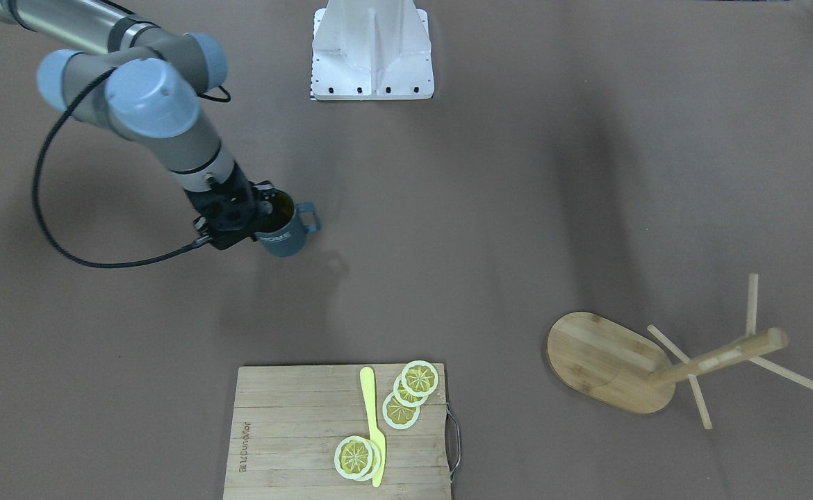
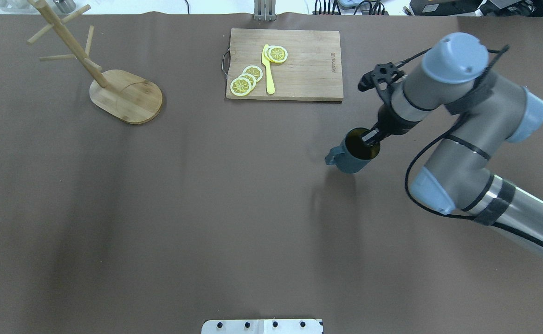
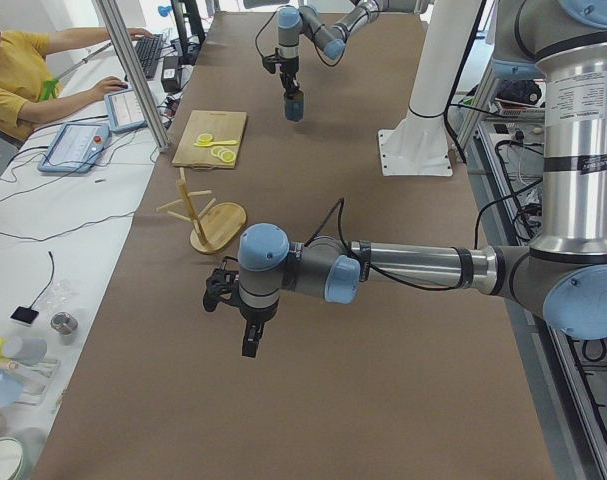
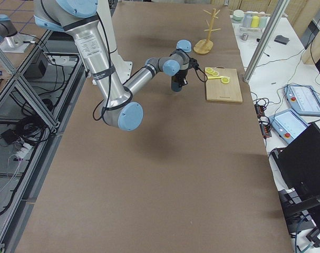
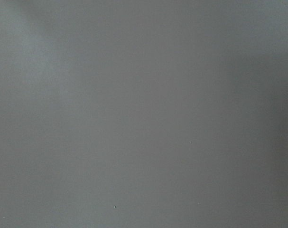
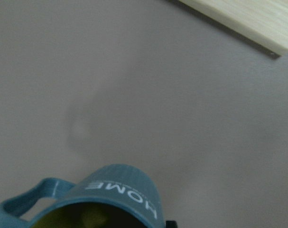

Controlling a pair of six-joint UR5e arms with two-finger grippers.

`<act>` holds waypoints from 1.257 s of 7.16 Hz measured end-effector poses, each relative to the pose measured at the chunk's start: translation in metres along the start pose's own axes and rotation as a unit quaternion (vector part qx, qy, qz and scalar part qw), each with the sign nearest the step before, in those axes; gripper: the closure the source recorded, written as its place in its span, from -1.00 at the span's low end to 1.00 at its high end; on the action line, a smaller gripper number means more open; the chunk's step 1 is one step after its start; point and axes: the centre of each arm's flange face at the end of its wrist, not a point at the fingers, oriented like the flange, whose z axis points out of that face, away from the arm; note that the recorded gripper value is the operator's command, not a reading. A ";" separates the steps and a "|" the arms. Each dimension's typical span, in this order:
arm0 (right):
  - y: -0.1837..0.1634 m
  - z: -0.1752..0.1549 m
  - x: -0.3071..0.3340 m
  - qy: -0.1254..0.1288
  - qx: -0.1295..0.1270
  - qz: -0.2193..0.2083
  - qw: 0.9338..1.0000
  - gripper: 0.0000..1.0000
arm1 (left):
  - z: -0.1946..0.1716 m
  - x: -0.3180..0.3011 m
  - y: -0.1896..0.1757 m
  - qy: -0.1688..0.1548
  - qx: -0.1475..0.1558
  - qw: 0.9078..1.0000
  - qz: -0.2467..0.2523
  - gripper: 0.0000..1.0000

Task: Hang cup on storage rack
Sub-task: 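Lower the teal mug onto the table center and open the right gripper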

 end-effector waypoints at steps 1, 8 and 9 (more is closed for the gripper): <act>-0.005 0.010 -0.046 0.004 -0.001 0.001 1.000 1.00 | -0.001 0.001 -0.001 0.000 0.002 1.000 0.002 -0.96; -0.010 0.012 -0.123 -0.011 0.005 -0.002 1.000 -1.00 | -0.007 0.026 0.005 0.071 0.038 0.996 0.047 -0.96; -0.009 -0.005 -0.111 -0.016 0.015 0.000 1.000 -1.00 | -0.001 0.041 0.009 0.089 0.057 0.991 0.088 -0.97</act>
